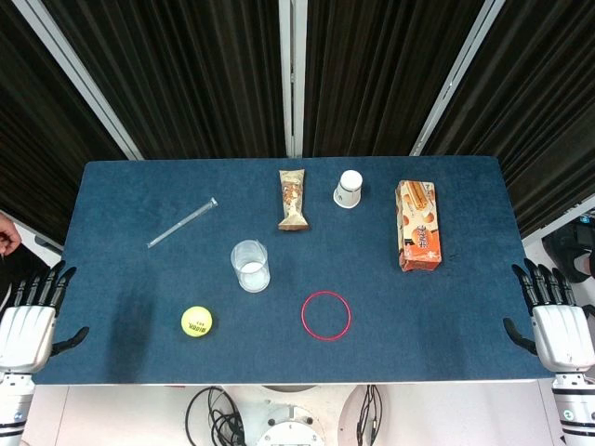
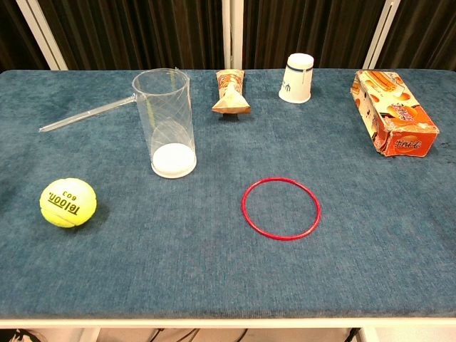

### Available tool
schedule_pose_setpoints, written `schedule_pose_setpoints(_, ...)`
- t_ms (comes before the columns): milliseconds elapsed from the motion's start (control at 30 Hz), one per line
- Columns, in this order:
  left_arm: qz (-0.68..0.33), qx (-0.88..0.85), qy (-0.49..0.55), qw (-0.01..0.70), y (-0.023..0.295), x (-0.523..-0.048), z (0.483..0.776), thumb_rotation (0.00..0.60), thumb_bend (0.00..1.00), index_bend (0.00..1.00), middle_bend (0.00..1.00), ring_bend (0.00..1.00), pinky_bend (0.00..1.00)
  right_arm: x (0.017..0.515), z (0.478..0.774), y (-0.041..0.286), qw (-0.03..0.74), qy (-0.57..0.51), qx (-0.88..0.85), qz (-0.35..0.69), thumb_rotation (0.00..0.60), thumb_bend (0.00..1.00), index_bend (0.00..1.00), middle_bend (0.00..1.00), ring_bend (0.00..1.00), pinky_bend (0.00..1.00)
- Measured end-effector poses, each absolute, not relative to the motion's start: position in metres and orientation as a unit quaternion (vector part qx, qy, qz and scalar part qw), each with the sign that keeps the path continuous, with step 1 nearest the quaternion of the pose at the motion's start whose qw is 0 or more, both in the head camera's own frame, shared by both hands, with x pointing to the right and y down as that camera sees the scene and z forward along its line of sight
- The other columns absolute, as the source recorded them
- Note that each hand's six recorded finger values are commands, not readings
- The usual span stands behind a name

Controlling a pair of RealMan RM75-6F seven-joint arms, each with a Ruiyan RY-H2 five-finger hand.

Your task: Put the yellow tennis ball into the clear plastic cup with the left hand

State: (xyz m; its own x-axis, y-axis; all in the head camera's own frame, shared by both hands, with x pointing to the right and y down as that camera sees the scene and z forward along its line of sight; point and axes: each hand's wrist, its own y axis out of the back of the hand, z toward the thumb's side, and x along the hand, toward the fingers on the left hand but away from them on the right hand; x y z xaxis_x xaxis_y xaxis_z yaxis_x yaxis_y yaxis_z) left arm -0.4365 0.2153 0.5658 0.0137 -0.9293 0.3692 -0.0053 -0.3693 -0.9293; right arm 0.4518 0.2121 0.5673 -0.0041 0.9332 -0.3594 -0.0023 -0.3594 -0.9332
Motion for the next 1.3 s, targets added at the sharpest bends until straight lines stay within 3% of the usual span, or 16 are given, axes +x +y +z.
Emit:
schedule_pose_setpoints(667,-0.542,-0.658,0.36,0.38,0.213,-0.402,0.581,0.6,0.1,0.07,0.0,0.0,0.01,0.452,0.565,0.208,0.401,-0.403,-0.58,0.583,0.6,0.24,0.0,0.0,0.0,0.0)
schedule_pose_setpoints(933,-0.474,-0.74,0.322,0.353,0.207,-0.346,0.617,0.6,0.11,0.08,0.08,0.02,0.17,0.453,0.562,0.209,0.401,-0.407,-0.58,0.58,0.6,0.24,0.0,0.0,0.0,0.0)
schedule_pose_setpoints(1300,-0.444,-0.796,0.268,0.313,0.215,-0.304,0.679,0.6,0.13,0.14,0.12,0.06,0.23,0.463,0.555,0.21,0.398,-0.417,-0.574,0.582,0.6,0.24,0.0,0.0,0.0,0.0)
